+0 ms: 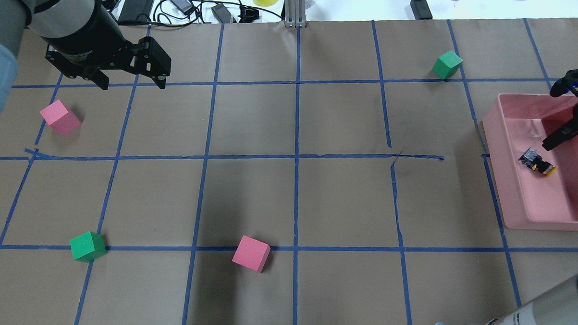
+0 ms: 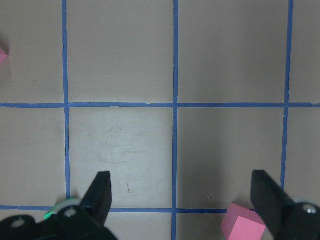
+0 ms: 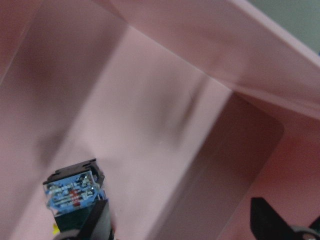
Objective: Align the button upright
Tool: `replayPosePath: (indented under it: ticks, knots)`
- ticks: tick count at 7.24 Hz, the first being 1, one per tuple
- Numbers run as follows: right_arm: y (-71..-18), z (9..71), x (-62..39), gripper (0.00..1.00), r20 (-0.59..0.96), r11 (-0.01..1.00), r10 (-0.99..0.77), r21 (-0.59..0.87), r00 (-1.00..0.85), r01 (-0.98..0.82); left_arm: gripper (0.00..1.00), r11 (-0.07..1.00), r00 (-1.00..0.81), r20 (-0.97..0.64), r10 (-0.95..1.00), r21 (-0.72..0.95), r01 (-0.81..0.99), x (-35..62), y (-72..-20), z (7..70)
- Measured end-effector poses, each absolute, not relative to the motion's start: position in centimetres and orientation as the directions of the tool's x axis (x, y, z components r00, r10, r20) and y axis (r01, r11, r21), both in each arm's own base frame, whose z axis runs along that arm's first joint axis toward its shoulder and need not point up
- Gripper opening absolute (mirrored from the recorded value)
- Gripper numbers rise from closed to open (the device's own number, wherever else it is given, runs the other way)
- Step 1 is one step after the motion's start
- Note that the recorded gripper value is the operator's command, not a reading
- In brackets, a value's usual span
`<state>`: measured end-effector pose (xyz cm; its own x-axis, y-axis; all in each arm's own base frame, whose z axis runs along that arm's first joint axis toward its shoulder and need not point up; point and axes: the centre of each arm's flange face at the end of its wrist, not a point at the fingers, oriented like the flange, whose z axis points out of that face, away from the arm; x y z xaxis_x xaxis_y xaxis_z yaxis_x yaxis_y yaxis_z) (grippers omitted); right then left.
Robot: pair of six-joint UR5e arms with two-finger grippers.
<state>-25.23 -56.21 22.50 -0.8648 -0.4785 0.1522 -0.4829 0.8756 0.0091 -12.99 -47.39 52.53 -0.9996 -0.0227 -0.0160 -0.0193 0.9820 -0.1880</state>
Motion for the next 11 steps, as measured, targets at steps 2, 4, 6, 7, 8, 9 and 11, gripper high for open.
replayPosePath:
  ticks: [2, 4, 6, 7, 8, 9, 11]
  knots:
    - [-56.2, 23.0, -25.2, 1.00, 0.160, 0.914, -0.400, -0.009, -0.903, -0.407, 1.00, 0.982, -1.000, -0.016, -0.022, -0.190, -0.019, -13.0, -47.4, 52.5]
    - [-56.5, 23.2, -24.3, 1.00, 0.156, 0.933, -0.350, -0.031, -0.924, -0.359, 1.00, 0.981, -1.000, -0.015, -0.022, -0.191, -0.018, -13.0, -47.5, 52.5]
    - [-57.6, 23.3, -21.7, 1.00, 0.154, 0.919, -0.384, -0.035, -0.911, -0.393, 1.00, 0.981, -1.000, -0.016, -0.022, -0.191, -0.018, -13.0, -47.5, 52.5]
    - [-57.9, 23.3, -20.7, 1.00, 0.154, 0.911, -0.401, -0.035, -0.903, -0.410, 1.00, 0.981, -1.000, -0.017, -0.022, -0.191, -0.018, -13.0, -47.5, 52.5]
    - [-58.1, 23.2, -20.4, 1.00, 0.157, 0.911, -0.402, -0.033, -0.902, -0.411, 1.00, 0.981, -1.000, -0.017, -0.022, -0.192, -0.018, -13.0, -47.4, 52.5]
    - [-58.1, 23.1, -20.4, 1.00, 0.160, 0.930, -0.355, -0.034, -0.921, -0.365, 1.00, 0.981, -1.000, -0.018, -0.022, -0.193, -0.018, -13.0, -47.4, 52.6]
    - [-57.9, 22.9, -20.6, 1.00, 0.171, 0.981, -0.180, -0.035, -0.969, -0.188, 1.00, 0.981, -1.000, -0.018, -0.022, -0.195, -0.018, -13.0, -47.4, 52.7]
